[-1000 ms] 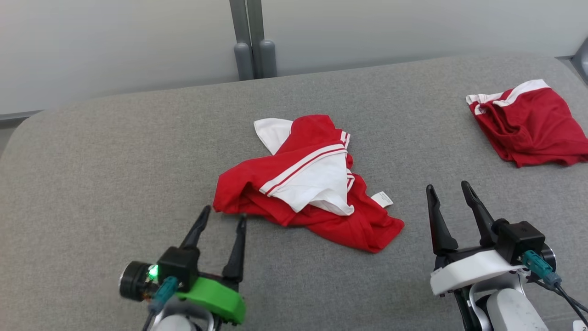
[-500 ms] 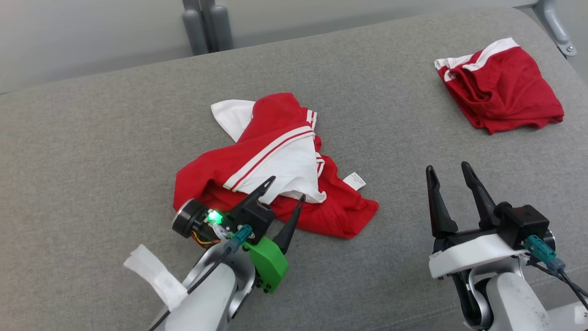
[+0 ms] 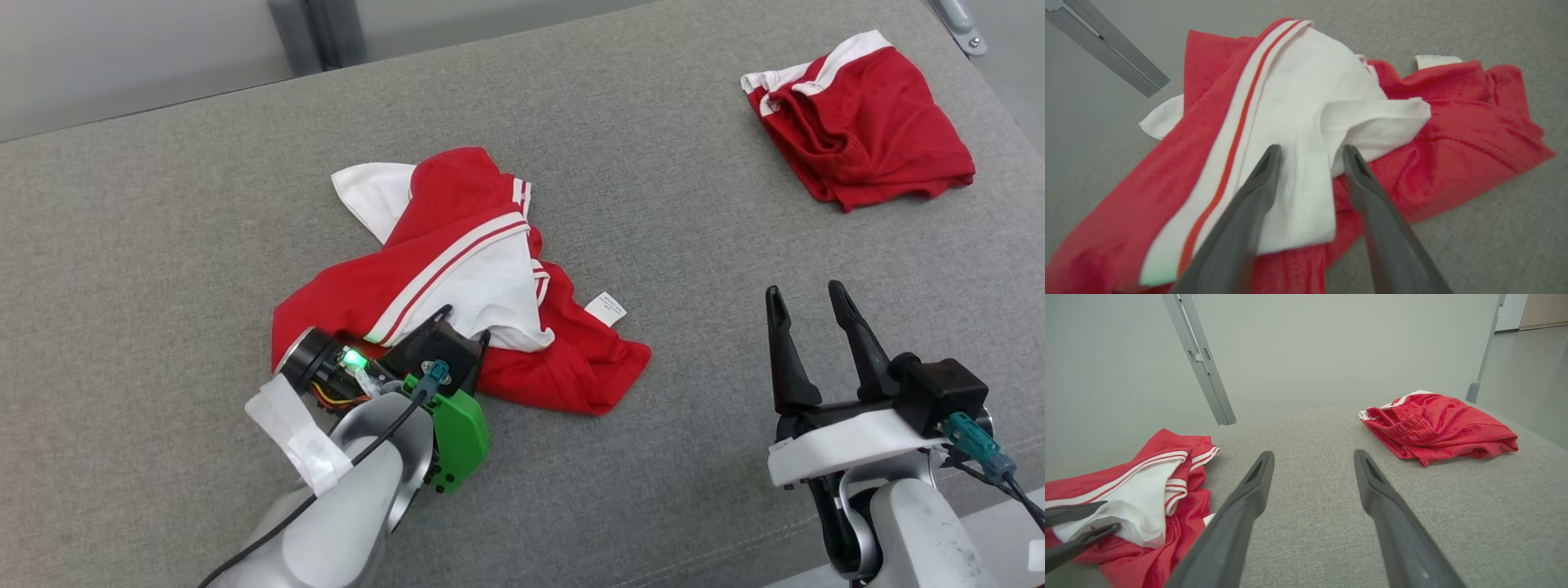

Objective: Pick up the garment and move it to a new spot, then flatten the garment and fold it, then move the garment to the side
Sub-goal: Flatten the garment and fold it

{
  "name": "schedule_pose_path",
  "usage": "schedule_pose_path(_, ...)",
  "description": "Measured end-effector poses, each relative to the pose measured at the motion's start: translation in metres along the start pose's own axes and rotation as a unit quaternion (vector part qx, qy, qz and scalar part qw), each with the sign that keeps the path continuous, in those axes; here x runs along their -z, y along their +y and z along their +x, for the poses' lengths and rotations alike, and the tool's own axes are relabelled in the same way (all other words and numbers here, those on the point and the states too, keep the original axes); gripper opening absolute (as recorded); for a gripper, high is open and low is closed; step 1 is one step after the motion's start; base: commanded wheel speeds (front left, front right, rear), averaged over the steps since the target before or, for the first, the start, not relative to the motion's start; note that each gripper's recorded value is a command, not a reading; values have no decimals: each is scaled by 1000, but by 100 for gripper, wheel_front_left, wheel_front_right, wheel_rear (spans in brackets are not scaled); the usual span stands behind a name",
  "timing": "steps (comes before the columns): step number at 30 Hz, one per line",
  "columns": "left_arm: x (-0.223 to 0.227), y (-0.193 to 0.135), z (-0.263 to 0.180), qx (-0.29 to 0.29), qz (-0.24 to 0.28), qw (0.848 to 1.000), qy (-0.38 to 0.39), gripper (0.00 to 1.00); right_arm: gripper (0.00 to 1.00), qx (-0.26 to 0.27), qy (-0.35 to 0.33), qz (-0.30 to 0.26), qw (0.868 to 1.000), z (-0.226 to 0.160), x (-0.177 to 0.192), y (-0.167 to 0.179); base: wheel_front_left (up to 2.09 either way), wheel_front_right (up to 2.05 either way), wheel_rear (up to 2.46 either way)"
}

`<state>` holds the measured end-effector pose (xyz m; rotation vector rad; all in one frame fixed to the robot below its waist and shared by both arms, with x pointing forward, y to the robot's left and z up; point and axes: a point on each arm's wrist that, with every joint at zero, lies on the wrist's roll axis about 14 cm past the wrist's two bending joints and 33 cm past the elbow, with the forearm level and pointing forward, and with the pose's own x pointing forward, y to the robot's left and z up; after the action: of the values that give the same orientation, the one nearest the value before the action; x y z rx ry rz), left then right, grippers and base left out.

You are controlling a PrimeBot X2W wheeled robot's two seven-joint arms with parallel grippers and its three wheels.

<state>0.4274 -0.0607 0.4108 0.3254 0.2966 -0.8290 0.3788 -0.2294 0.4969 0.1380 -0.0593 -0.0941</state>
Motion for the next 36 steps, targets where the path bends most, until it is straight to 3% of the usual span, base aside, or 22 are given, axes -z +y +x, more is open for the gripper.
schedule_pose_path(1,-2,0,0,0,0,1000,-2,0,100,-1,-1,1,1000,0,0,1,0,0,0)
schedule_pose_path(8,-26,3,-5,-12,-19,999,-44,0,100,-9,-5,4,1000,3,-3,6,0,0,0)
schedule_pose_path(14,-71,44,-22,-93,-60,983,-146,0,100,-17,-10,3,1000,7,-5,12,0,0,0)
schedule_pose_path(19,-81,120,-64,-222,-96,950,-196,0,100,-36,-14,1,999,11,-6,24,0,0,0)
schedule_pose_path(26,-27,189,-131,-370,-158,898,-178,0,100,-63,-13,2,998,18,-4,42,0,0,0)
schedule_pose_path(31,34,205,-173,-444,-230,855,-138,0,100,-80,-10,3,997,23,-1,54,0,0,0)
schedule_pose_path(36,83,204,-206,-491,-271,823,-95,0,100,-97,-6,4,995,26,3,67,0,0,0)
